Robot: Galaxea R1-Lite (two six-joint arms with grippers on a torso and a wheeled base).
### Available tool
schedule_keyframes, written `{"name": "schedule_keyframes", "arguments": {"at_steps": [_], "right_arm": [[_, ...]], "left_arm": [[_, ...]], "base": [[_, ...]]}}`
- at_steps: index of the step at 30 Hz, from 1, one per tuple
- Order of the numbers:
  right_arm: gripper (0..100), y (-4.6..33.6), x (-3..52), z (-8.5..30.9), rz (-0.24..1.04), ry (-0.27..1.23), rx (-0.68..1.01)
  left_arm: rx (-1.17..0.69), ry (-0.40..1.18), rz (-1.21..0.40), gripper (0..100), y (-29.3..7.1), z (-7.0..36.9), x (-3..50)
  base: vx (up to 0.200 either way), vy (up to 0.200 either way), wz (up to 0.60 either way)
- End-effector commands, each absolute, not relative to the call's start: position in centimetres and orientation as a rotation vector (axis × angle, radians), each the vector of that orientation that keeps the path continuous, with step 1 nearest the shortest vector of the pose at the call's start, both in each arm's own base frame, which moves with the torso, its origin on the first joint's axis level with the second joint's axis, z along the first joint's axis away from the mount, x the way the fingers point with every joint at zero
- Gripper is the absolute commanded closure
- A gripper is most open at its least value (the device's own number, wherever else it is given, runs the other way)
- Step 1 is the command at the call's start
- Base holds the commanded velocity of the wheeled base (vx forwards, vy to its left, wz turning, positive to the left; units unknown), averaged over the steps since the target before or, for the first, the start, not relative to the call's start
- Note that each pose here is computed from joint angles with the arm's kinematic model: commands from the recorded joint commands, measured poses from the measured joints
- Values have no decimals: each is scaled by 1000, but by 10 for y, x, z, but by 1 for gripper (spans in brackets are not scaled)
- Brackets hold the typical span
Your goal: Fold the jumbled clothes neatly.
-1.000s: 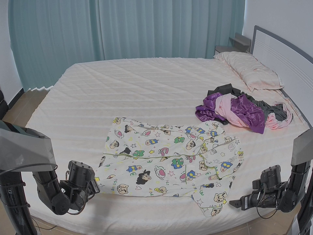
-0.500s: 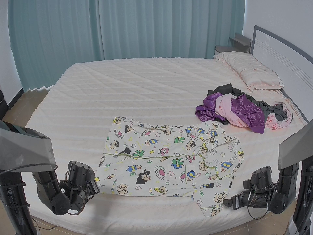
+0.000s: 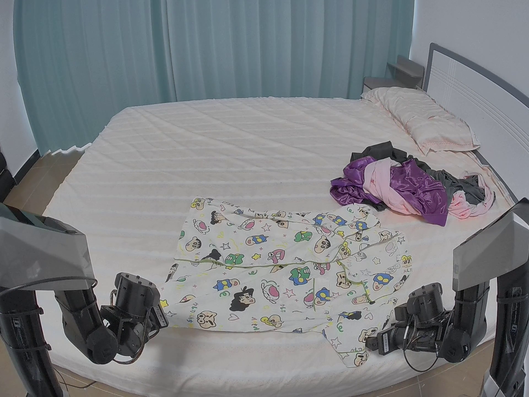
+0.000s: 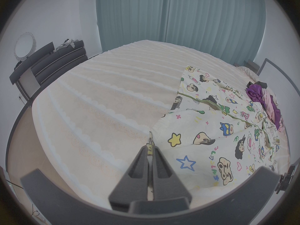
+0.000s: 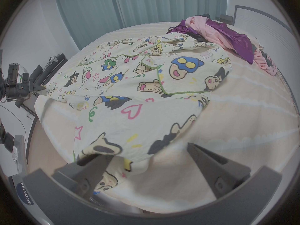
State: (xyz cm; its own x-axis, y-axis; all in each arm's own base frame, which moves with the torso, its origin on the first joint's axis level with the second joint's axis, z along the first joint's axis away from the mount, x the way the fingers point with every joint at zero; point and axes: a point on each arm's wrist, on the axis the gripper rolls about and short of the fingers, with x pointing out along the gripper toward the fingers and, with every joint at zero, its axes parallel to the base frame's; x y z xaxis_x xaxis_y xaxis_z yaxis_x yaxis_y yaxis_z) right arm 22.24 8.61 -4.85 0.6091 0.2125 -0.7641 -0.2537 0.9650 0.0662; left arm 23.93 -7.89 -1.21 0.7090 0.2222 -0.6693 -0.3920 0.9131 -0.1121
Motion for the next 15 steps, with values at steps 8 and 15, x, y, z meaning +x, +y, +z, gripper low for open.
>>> {"name": "schedule_keyframes", "arguments": {"at_steps": [8, 15], "right_arm": [[100, 86, 216, -45, 267, 883, -34], [100, 78, 200, -36, 247, 909, -9]], "left_arm": [[-257, 705, 348, 100, -78, -12, 239], [-251, 706, 348, 100, -78, -12, 239]], "base": [[0, 0, 0], [0, 0, 0]]}}
